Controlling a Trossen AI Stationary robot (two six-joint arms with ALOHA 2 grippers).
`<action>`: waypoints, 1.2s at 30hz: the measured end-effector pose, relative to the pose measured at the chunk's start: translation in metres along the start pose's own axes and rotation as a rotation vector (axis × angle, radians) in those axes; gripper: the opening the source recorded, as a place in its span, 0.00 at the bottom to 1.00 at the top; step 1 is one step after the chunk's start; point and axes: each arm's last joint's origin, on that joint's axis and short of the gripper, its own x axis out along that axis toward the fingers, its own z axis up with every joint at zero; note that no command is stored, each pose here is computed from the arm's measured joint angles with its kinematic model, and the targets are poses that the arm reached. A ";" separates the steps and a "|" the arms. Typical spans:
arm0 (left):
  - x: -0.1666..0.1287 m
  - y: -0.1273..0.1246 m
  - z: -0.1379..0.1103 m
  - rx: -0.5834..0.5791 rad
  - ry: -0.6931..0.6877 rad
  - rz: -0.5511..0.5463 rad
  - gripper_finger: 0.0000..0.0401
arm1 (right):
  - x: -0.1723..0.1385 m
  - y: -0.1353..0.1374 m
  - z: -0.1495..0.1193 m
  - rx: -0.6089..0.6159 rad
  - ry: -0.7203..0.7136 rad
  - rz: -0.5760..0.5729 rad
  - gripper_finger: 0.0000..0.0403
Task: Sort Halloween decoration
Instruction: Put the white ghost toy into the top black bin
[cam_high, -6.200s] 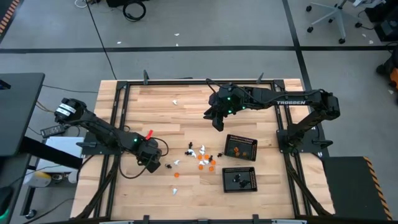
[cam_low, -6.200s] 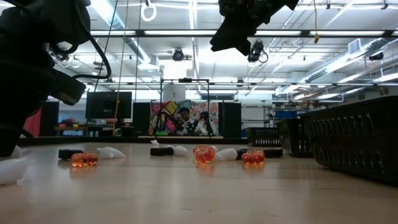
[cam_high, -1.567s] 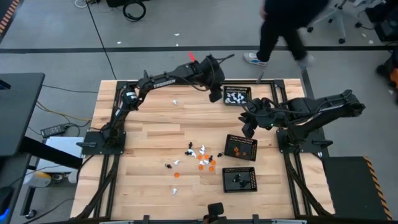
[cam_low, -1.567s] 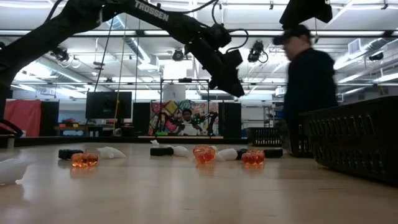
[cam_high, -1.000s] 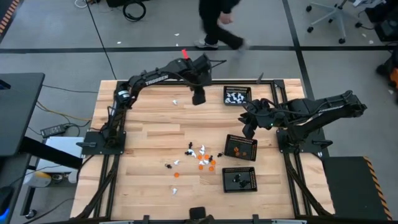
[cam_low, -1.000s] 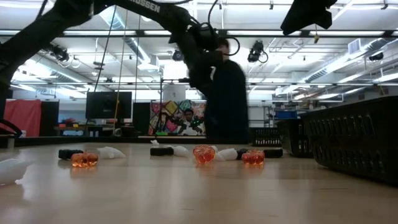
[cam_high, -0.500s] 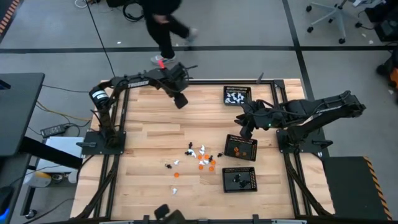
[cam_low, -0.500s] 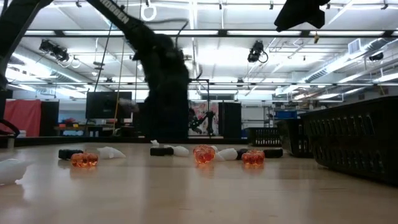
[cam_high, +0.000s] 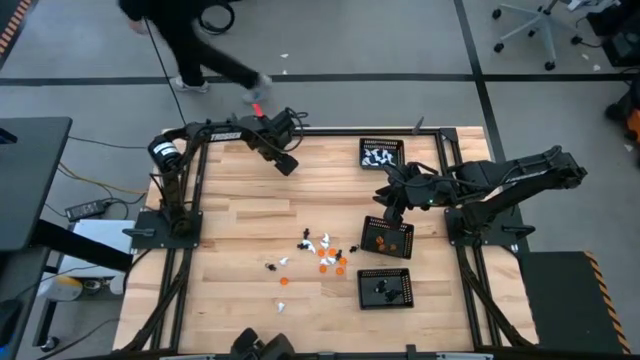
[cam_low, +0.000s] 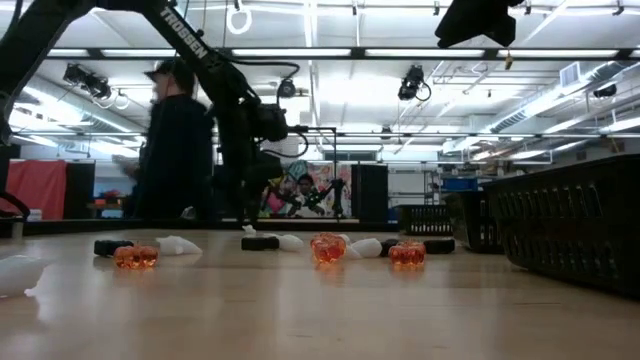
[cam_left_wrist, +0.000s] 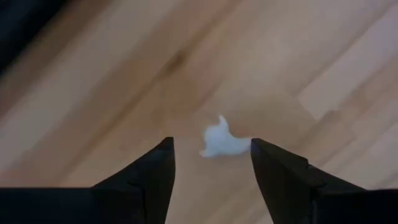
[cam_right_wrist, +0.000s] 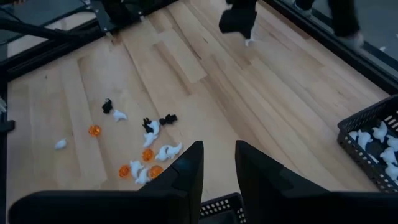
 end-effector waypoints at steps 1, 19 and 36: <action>0.003 -0.001 0.000 -0.015 0.009 -0.005 0.55 | 0.000 0.000 0.001 0.002 -0.006 0.001 0.24; 0.022 -0.005 0.001 -0.121 0.020 -0.020 0.53 | 0.000 0.001 0.001 0.024 -0.010 0.007 0.24; 0.022 -0.013 0.001 -0.034 0.019 -0.038 0.28 | 0.000 0.001 0.001 0.001 -0.010 0.006 0.24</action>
